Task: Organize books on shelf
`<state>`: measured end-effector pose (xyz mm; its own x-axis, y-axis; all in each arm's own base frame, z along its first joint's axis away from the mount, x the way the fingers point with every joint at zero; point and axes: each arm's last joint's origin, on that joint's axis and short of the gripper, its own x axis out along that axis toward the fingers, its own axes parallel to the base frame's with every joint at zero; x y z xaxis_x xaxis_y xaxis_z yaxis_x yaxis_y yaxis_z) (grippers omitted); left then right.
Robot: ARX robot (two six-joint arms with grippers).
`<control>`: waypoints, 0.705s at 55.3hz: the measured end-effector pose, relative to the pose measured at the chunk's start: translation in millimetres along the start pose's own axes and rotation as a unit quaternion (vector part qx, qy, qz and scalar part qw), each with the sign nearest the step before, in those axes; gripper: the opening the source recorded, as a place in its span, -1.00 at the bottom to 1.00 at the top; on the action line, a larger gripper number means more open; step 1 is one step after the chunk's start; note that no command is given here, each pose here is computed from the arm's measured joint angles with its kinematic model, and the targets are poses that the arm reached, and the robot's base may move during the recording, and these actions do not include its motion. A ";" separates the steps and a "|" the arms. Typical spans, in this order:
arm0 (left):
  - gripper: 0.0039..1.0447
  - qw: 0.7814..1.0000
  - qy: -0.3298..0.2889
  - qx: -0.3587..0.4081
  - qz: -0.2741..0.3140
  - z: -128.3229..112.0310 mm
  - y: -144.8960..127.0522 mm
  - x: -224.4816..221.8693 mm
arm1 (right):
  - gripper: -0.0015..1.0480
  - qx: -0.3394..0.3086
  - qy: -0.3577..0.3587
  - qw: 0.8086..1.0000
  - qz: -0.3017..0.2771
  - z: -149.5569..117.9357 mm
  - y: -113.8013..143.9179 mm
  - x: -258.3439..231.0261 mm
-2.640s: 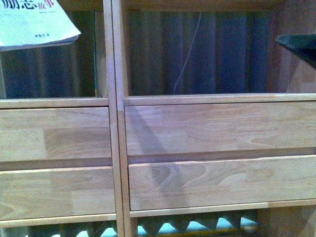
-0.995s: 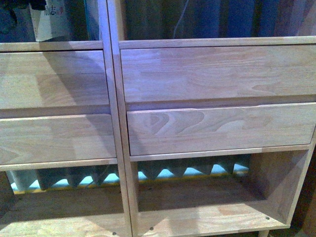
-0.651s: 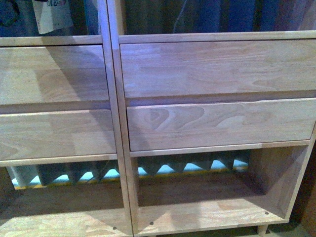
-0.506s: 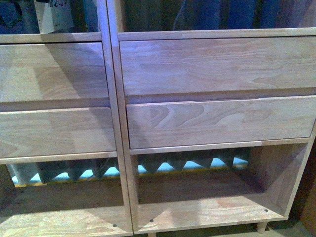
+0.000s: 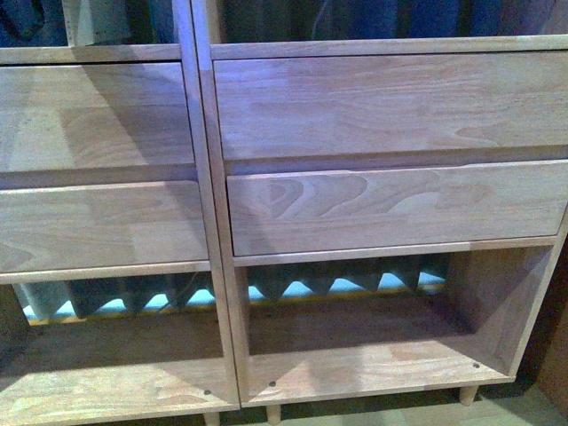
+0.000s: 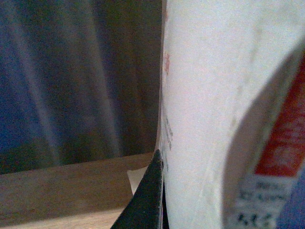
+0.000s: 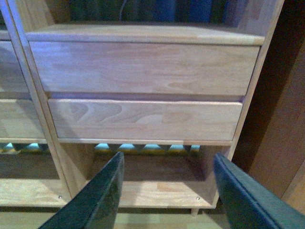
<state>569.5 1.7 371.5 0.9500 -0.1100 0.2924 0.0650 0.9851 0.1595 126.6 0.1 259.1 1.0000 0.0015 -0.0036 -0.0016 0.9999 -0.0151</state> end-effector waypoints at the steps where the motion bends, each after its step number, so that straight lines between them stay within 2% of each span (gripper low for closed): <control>1: -0.88 1.000 -0.001 0.000 0.001 0.0 -1.0 0.2 | -0.12 0.000 0.002 1.000 -0.001 -3.9 0.0 -0.4; 6: -0.88 1.000 0.001 -0.001 0.009 -0.6 -2.0 0.4 | -0.51 0.000 0.003 1.000 -0.001 -22.8 0.3 -4.6; 7: -0.88 1.000 0.001 -0.001 0.009 -0.6 -2.4 0.5 | -0.49 0.001 0.003 1.000 -0.001 -24.8 0.3 -5.0; 23: -0.88 0.999 0.028 -0.021 0.016 -0.2 -4.0 -0.4 | 0.35 0.001 0.004 1.000 -0.001 -28.2 0.4 -5.8; 25: -0.83 0.999 0.030 -0.029 0.014 0.2 -4.3 -0.6 | 0.45 0.001 0.004 1.000 0.000 -28.2 0.4 -5.8; 29: -0.55 0.998 0.048 -0.036 0.005 -5.2 -7.5 -0.2 | 0.74 0.001 0.004 1.000 0.000 -28.2 0.4 -5.8; 31: -0.29 0.997 0.057 -0.044 0.000 -15.3 -10.7 1.4 | 0.88 0.002 0.004 1.000 -0.001 -28.2 0.4 -5.8; 34: -0.05 0.998 0.054 -0.042 -0.002 -21.5 -13.6 2.8 | 0.86 0.002 0.004 1.000 0.000 -28.2 0.4 -5.8; 37: 0.05 0.998 0.050 -0.039 -0.002 -21.1 -14.0 3.0 | 0.86 0.002 0.004 1.000 -0.001 -28.2 0.4 -5.8; 39: 0.19 0.999 0.042 -0.033 -0.002 -19.7 -14.0 3.2 | 0.86 0.002 0.004 1.000 -0.001 -28.2 0.4 -5.8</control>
<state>577.6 -9.8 351.6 0.9719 -0.1048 0.2109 0.0859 0.9916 0.0969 120.7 0.0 230.9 0.9999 0.0004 -0.0120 -0.0005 0.9999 -0.0109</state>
